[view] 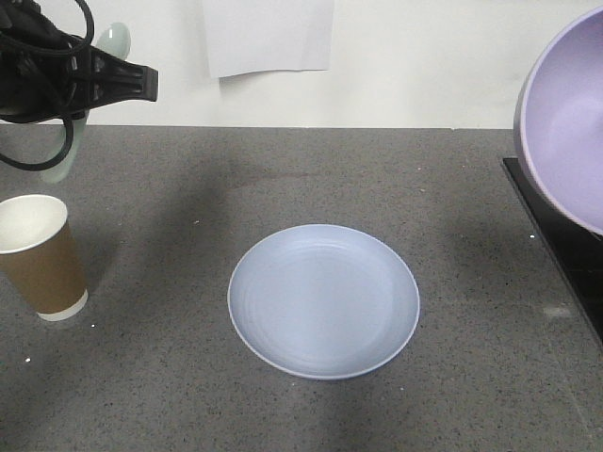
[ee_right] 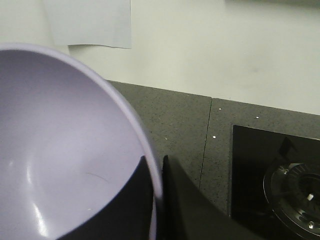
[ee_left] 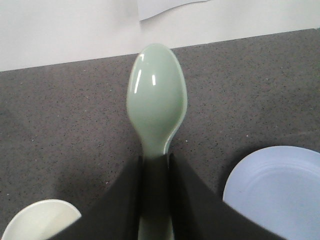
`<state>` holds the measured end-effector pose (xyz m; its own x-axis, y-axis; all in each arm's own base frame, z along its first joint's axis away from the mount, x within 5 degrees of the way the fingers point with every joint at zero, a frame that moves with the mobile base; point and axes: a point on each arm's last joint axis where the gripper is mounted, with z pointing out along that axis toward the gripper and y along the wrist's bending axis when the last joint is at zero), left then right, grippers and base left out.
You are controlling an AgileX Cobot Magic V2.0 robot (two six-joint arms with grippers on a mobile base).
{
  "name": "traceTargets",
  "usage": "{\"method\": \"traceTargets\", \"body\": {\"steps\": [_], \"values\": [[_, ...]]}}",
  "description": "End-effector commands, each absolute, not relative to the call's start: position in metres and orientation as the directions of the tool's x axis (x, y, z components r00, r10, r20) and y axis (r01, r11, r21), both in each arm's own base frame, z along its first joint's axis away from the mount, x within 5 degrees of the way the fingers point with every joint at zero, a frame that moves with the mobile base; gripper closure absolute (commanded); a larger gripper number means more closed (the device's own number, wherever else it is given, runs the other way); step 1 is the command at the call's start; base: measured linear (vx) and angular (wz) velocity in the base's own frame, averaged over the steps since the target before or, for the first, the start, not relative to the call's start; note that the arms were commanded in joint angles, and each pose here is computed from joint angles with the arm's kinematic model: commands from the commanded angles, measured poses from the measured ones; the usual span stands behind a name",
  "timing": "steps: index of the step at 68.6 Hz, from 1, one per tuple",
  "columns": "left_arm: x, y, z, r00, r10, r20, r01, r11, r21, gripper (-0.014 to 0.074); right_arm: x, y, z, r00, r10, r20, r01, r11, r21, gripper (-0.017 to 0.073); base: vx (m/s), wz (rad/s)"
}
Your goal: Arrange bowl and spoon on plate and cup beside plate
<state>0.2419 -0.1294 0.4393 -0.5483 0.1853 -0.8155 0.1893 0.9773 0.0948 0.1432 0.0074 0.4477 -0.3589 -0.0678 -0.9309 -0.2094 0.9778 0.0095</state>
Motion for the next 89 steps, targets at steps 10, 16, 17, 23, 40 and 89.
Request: {"method": "traceTargets", "body": {"steps": [10,16,17,23,40,89], "values": [[0.2363,-0.124,0.457,-0.468,0.171,-0.867,0.192,0.977,0.089,0.0599,0.1426,0.0064,0.4606,-0.276,-0.049,-0.96,-0.19,0.982,0.004,0.0564,0.02,0.0],[0.2363,-0.124,0.457,-0.468,0.171,-0.867,0.192,0.977,0.089,0.0599,0.1426,0.0064,0.4606,-0.276,-0.049,-0.96,-0.19,0.982,0.004,0.0564,0.02,0.0],[0.2363,-0.124,0.457,-0.468,0.171,-0.867,0.192,0.977,0.089,0.0599,0.1426,0.0064,0.4606,-0.276,-0.049,-0.96,-0.19,0.982,0.004,0.0564,0.02,0.0],[0.2363,-0.124,0.457,-0.468,0.171,-0.867,0.192,0.977,0.089,0.0599,0.1426,0.0064,0.4606,-0.276,-0.049,-0.96,-0.19,0.982,0.004,0.0564,0.02,0.0],[0.2363,-0.124,0.457,-0.468,0.171,-0.867,0.192,0.977,0.089,0.0599,0.1426,0.0064,0.4606,-0.276,-0.049,-0.96,-0.19,0.982,0.004,0.0564,0.02,0.0],[0.2363,-0.124,0.457,-0.468,0.171,-0.867,0.192,0.977,0.089,0.0599,0.1426,0.0064,0.4606,-0.276,-0.049,-0.96,-0.19,0.982,0.004,0.0564,0.02,0.0]]}}
